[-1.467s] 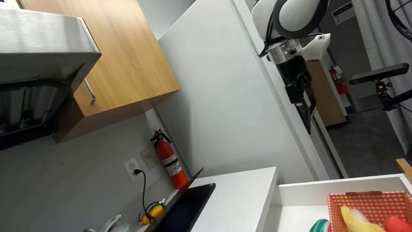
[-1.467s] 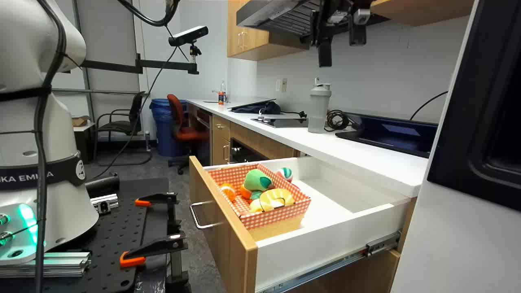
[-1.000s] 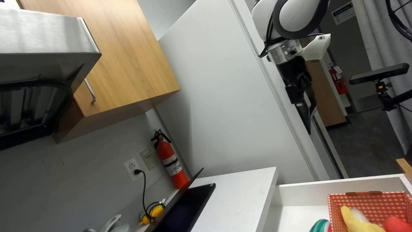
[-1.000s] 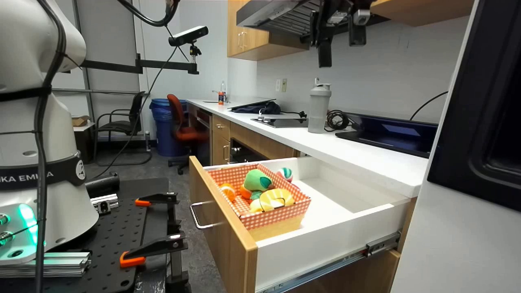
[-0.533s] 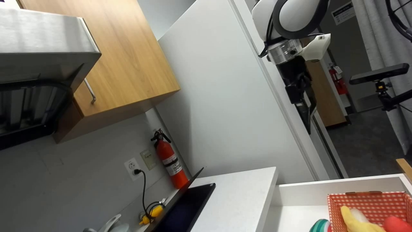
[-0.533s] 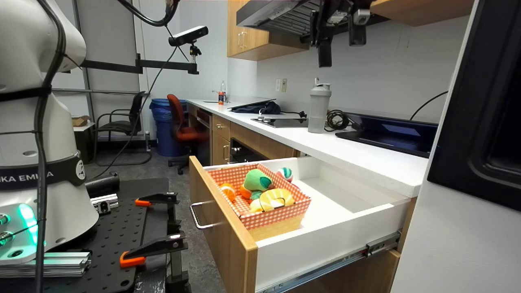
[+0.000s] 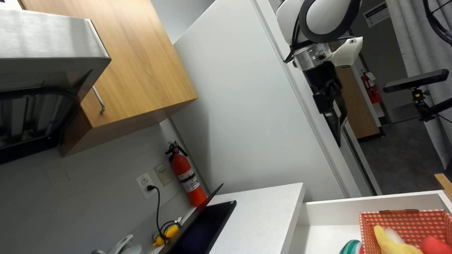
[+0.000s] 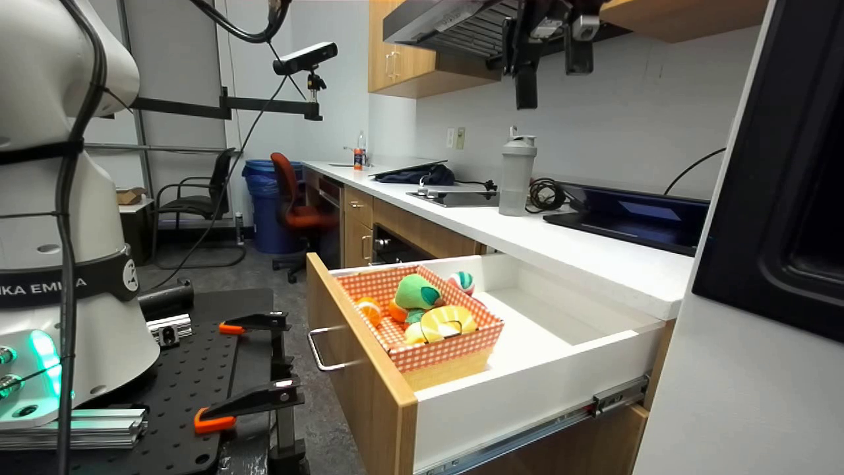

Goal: Pick up the two plush toys from the drawer, put them in the toy basket and close the top drawer.

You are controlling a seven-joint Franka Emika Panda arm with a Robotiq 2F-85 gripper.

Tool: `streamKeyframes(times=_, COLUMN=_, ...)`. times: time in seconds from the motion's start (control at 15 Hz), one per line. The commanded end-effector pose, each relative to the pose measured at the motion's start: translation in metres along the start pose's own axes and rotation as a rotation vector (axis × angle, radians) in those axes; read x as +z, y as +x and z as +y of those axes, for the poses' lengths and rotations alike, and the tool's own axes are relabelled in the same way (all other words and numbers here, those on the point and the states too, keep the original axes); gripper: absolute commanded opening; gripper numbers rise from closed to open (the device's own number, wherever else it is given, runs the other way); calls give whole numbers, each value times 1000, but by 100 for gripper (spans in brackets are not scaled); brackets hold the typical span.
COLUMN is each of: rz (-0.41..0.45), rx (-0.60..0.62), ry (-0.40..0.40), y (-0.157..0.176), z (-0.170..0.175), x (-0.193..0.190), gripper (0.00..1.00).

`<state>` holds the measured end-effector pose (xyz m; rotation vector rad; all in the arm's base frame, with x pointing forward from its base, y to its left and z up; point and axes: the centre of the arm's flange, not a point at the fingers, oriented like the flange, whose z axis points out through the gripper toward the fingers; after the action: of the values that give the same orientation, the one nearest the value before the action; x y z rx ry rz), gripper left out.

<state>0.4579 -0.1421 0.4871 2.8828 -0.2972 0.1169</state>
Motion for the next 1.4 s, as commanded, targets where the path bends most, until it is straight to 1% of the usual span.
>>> streamKeyframes(times=0.0, rz=-10, rx=-14, ry=6, y=-2, z=-5, x=1, gripper=100)
streamKeyframes(times=0.27, rz=-18, rx=-78, ry=10, y=-10, z=-27, x=-1, gripper=100)
streamKeyframes(times=0.47, rz=-19, rx=-130, ry=26, y=-17, z=-52, x=-3, gripper=100)
streamKeyframes(times=0.73, rz=-21, rx=-176, ry=83, y=-26, z=-89, x=-1, gripper=100)
streamKeyframes(times=1.07, rz=-58, rx=-213, ry=171, y=-44, z=-136, x=11, gripper=100)
streamKeyframes(times=1.33, rz=-80, rx=-265, ry=214, y=-60, z=-169, x=25, gripper=100)
